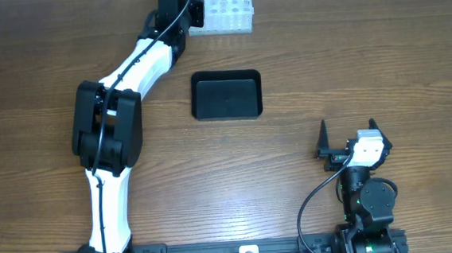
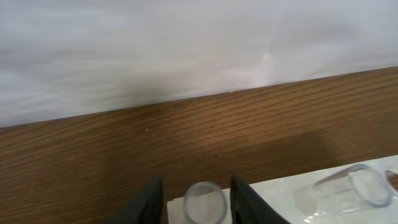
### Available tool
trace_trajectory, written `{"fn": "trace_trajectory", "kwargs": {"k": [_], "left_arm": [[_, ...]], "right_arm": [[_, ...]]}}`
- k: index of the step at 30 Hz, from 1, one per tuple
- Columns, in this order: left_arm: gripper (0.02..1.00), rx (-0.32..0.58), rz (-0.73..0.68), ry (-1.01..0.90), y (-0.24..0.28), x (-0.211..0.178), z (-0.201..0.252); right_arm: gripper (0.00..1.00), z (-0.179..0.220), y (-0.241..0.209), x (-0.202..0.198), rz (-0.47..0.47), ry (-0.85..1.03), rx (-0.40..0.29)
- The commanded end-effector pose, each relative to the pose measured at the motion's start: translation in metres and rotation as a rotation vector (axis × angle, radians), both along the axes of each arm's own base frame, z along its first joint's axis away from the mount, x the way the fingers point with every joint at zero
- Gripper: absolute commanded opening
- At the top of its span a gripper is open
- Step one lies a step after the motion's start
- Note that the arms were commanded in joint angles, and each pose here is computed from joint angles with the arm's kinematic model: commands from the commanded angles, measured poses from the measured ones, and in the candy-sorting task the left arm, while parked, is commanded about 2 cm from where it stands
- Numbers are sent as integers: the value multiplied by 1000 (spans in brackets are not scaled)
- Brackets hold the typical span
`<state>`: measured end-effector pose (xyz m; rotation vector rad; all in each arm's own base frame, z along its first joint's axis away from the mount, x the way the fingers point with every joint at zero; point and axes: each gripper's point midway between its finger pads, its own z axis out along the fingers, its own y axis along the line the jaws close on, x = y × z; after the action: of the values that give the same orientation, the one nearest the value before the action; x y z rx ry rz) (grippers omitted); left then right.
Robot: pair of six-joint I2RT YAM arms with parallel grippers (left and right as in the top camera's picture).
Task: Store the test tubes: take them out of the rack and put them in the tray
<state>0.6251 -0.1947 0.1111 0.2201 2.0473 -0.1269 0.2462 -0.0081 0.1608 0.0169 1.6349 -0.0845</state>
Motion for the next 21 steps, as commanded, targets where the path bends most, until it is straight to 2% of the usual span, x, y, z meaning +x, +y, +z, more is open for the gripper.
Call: {"fn": "trace_trajectory", "kwargs": {"k": [1,3,9,12,21], "left_arm": [[272,-2,-2,-13,-6,4,1],[215,-2,-2,-13,-6,4,1],[180,-2,-3,-13,-7,3,1],[119,-2,-4,-13,-7,3,1],[73,-6,-7,-25,-10,3,9]], "right_arm": [[991,-2,-1,0,-4,2,-4],[989,-2,-1,0,-4,2,-4],[991,-2,-1,0,-4,2,-4],[991,-2,-1,0,-4,2,-4],[991,-2,-1,0,-4,2,-4]]}}
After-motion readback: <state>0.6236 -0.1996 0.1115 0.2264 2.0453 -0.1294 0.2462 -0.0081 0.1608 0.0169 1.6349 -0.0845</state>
